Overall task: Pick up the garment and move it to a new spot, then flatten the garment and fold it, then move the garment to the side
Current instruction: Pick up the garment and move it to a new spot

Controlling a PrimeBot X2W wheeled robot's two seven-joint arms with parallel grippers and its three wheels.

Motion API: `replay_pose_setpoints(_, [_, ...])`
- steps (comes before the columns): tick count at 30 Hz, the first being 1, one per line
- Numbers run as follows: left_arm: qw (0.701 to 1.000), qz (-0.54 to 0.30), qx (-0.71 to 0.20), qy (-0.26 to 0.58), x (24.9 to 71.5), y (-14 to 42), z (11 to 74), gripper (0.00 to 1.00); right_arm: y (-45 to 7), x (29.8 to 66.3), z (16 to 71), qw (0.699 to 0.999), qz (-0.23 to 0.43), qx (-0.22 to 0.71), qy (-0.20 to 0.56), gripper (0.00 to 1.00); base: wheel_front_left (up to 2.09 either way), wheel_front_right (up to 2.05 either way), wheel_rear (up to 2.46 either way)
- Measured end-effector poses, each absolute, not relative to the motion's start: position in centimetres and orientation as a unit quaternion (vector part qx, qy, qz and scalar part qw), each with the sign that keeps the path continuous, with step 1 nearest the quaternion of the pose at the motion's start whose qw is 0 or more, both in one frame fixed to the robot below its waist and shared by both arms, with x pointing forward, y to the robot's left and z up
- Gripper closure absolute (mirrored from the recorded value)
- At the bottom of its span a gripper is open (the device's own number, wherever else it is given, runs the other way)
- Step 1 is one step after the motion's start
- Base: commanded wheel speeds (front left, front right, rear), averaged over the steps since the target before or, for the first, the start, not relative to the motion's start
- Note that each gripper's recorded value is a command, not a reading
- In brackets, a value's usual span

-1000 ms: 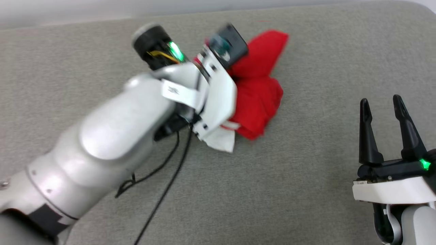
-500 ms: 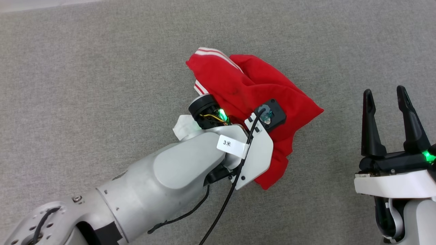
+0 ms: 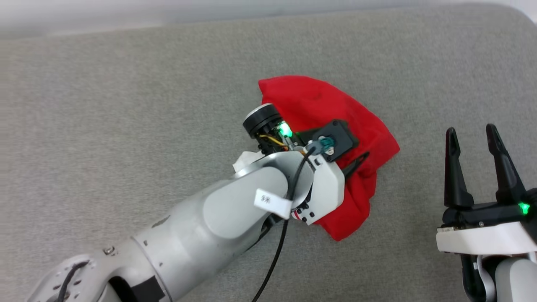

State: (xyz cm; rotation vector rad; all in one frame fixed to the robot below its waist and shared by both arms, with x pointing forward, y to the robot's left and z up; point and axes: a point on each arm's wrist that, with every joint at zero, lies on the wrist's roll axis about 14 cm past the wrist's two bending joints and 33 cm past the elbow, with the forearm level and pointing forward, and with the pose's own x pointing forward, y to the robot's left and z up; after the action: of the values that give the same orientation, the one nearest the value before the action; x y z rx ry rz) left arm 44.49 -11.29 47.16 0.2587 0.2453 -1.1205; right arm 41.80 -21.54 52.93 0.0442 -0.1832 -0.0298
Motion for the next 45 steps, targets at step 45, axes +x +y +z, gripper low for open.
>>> replay_pose_setpoints(45, [0.996, 0.018, 0.025, -0.081, 36.6, 17.7, 53.6, 0.0, -18.1, 36.4, 54.5, 0.993, 0.033, 0.054, -0.104, 0.0, 0.0, 0.0, 0.0])
